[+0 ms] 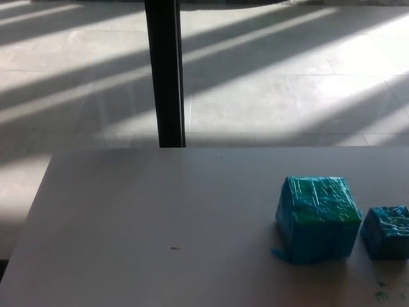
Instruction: The robot uses its right hand to pick up the small cube kept on the middle on the desk and place it on the bigger cube kept next to it
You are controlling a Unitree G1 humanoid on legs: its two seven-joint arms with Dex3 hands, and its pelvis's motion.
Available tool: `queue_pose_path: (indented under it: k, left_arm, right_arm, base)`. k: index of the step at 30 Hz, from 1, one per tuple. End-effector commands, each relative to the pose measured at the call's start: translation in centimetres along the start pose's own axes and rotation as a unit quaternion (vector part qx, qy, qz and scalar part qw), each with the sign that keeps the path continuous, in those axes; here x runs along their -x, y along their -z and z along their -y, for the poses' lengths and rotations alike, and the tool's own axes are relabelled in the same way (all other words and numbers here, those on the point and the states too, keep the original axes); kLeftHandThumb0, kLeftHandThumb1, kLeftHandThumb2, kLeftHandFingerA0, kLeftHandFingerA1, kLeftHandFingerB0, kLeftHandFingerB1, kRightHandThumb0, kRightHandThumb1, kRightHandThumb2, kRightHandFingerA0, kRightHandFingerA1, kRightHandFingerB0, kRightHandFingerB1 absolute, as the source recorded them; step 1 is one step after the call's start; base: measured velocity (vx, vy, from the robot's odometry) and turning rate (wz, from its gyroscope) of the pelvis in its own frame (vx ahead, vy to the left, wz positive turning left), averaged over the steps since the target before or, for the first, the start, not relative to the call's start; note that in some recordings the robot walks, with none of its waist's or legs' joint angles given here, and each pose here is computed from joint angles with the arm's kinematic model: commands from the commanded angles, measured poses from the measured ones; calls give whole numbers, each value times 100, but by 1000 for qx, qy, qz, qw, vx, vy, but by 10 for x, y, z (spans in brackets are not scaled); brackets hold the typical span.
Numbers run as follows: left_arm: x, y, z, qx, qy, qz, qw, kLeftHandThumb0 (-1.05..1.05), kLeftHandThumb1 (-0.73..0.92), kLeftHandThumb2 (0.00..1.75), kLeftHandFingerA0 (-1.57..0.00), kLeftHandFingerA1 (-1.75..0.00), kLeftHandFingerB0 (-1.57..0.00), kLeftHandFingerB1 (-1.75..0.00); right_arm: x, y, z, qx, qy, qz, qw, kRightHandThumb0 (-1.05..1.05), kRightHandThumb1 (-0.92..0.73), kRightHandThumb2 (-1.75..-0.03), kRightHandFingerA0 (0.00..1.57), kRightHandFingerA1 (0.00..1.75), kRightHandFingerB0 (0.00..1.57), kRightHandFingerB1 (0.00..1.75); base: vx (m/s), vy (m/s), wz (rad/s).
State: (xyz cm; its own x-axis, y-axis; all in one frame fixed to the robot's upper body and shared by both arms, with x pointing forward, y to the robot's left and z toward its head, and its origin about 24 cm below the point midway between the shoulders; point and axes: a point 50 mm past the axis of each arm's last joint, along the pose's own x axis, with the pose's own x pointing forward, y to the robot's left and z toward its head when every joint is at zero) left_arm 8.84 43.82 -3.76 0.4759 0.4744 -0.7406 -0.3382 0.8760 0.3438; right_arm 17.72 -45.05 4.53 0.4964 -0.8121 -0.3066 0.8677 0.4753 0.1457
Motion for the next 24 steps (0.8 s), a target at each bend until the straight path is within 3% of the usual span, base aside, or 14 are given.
queue_pose_path:
  k: [1,2,3,11,12,13,14,17,18,19,21,22,23,24]
  left_arm:
    - [2,-3,-7,13,-1,3,1000,-82,78,64,-37,-54,-37,-42]
    - [2,-2,-7,21,-2,3,1000,-81,59,98,-35,-60,-34,-54]
    - [2,-2,-7,19,-2,3,1000,-83,79,64,-35,-53,-38,-42]
    - [2,-2,-7,15,0,4,1000,-85,78,64,-34,-55,-35,-43]
    - [2,-2,-7,13,1,6,1000,-85,79,64,-34,-55,-35,-43]
    - [3,-2,-7,6,2,7,1000,-85,79,64,-34,-55,-35,-43]
    - [3,-2,-7,-3,1,7,1000,-86,80,64,-30,-55,-33,-43]
    - [3,-3,-7,-3,0,6,1000,-84,80,64,-31,-54,-34,-42]
    - [3,-3,-7,5,2,7,1000,-84,78,64,-31,-55,-32,-43]
    - [3,-3,-7,16,3,7,1000,-86,77,64,-31,-55,-34,-41]
    - [2,-2,-7,14,1,6,1000,-86,77,64,-31,-55,-34,-41]
    - [2,-2,-7,10,-1,7,1000,-90,61,86,-28,-58,-32,-48]
    - [2,-1,-7,25,0,6,1000,-85,76,64,-30,-55,-35,-42]
    - [2,-2,-7,21,-2,6,1000,-88,63,106,-32,-61,-31,-52]
  right_arm:
    - [-1,-32,-16,-47,-8,26,999,-39,-72,-60,58,88,52,57]
    - [-1,-37,-20,-52,-9,30,998,-39,-70,-61,59,89,53,55]
    - [-1,-43,-25,-52,-14,38,998,-40,-70,-61,60,84,53,50]
    - [8,-78,-71,-60,-107,87,989,-48,-66,-60,52,78,45,45]
    - [11,-83,-78,-58,-124,89,986,-56,-53,-89,47,74,36,57]
    - [15,-88,-87,-53,-143,93,984,-56,-53,-89,47,74,36,57]
    - [19,-91,-94,-42,-160,99,981,-51,-69,-60,43,74,36,44]
    - [32,-100,-113,-11,-210,113,971,-48,-77,-62,34,64,26,37]
    - [35,-101,-118,-1,-221,116,968,-52,-64,-88,27,60,17,46]
    - [40,-103,-126,13,-239,119,964,-47,-80,-64,30,55,21,35]
    - [45,-104,-134,17,-252,119,960,-47,-80,-64,30,55,21,35]
    - [47,-101,-147,39,-277,118,953,-45,-79,-63,34,56,28,36]
    - [48,-99,-153,61,-285,123,949,-47,-78,-62,37,57,31,37]
    - [49,-97,-155,63,-287,124,948,-44,-78,-62,39,57,35,38]
  base:
    - [0,0,0]
    - [0,0,0]
    - [0,0,0]
    - [0,0,0]
    - [0,0,0]
    - [0,0,0]
    - [0,0,0]
    - [0,0,0]
    - [0,0,0]
    - [0,0,0]
    - [0,0,0]
    - [0,0,0]
    - [0,0,0]
    - [0,0,0]
